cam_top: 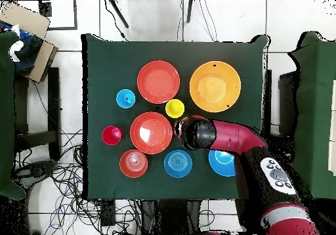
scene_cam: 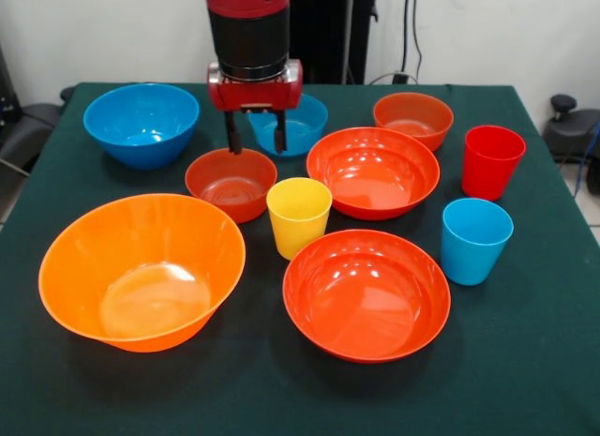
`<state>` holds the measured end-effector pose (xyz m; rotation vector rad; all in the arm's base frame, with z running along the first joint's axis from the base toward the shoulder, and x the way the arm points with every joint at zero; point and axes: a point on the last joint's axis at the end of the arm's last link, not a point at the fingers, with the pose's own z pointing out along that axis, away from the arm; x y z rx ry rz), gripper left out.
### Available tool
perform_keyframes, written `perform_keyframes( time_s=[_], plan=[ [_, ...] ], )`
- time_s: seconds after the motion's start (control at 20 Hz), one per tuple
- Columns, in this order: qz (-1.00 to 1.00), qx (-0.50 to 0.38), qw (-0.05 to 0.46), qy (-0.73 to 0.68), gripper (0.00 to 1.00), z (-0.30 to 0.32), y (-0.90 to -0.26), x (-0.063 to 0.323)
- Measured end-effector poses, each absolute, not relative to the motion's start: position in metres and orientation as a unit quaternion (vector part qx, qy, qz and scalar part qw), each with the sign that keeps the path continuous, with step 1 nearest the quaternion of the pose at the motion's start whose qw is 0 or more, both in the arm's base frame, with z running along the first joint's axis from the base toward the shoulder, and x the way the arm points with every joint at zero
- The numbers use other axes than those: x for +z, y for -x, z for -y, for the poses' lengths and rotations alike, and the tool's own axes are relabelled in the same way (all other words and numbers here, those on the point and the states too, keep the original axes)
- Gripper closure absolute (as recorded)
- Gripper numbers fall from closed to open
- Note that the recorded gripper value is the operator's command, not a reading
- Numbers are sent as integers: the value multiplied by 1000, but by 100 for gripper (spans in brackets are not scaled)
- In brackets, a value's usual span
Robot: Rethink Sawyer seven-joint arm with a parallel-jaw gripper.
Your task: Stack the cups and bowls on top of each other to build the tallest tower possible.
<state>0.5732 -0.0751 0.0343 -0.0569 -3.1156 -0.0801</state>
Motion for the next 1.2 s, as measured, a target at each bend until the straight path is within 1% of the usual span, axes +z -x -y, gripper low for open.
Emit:
perform_keyframes(
  time_s=[0.5,0.85,1.2],
  plan=[
    [999,-26,18,26,0,89,-563,32],
    [998,-35,37,38,0,95,-539,30],
    [997,-35,50,41,0,106,-506,36]
  ],
)
